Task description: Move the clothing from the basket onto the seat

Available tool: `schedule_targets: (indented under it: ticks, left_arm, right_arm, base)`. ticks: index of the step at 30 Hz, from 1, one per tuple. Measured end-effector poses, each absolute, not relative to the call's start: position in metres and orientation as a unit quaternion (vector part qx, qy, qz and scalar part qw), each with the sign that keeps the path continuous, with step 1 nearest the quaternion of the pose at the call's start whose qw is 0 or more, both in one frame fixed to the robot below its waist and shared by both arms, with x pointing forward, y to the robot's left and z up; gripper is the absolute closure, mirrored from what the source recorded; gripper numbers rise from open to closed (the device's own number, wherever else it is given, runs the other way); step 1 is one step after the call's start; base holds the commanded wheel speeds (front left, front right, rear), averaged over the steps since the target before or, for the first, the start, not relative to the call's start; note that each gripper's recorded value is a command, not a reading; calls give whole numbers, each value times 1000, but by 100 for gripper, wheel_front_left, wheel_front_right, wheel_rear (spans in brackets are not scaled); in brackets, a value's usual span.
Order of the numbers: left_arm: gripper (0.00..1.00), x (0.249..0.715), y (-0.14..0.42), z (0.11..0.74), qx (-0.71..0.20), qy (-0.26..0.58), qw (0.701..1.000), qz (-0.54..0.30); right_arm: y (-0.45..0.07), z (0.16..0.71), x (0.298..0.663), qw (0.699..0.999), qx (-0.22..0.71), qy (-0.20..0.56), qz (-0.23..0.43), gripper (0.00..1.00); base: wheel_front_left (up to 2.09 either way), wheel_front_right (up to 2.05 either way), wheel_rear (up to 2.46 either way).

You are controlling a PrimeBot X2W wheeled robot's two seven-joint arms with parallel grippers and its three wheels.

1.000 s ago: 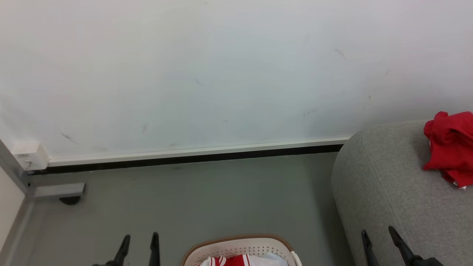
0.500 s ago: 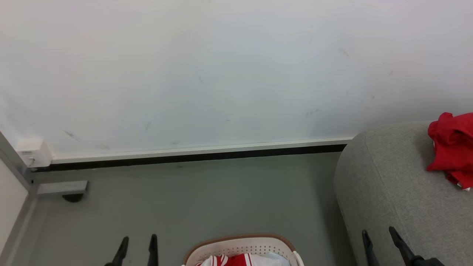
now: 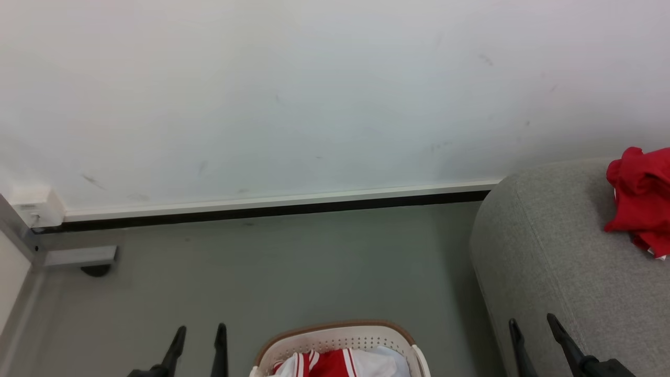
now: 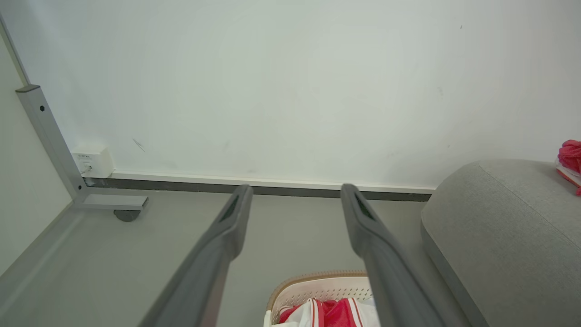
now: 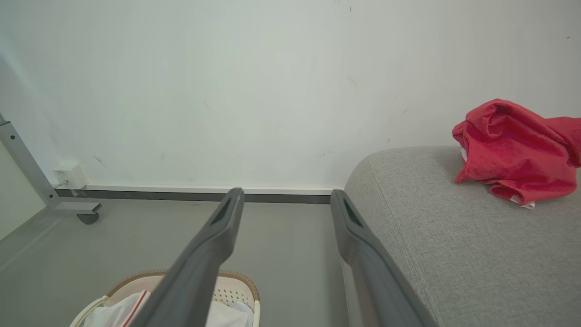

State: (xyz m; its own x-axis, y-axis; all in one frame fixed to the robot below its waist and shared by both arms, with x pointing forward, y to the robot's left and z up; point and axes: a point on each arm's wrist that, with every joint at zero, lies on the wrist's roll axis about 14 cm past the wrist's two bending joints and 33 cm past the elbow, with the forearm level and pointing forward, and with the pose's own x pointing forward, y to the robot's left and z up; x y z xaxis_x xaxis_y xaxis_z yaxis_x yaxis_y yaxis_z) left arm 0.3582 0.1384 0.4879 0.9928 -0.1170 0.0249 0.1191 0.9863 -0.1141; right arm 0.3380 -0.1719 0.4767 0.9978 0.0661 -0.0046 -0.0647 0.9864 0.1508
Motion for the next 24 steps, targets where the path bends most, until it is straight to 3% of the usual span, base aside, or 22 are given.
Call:
schedule_targets:
  ticks: [13,24]
  left_arm:
    - [0,390,46,463,-49,36,976,-207]
    - [0,421,-30,387,20,159,930,-330]
  right_arm:
    - [-192,495,363,998,58,-22,9,0]
    - [-200,498,399,998,54,-27,2,0]
  base:
    - [0,0,0]
    - [0,0,0]
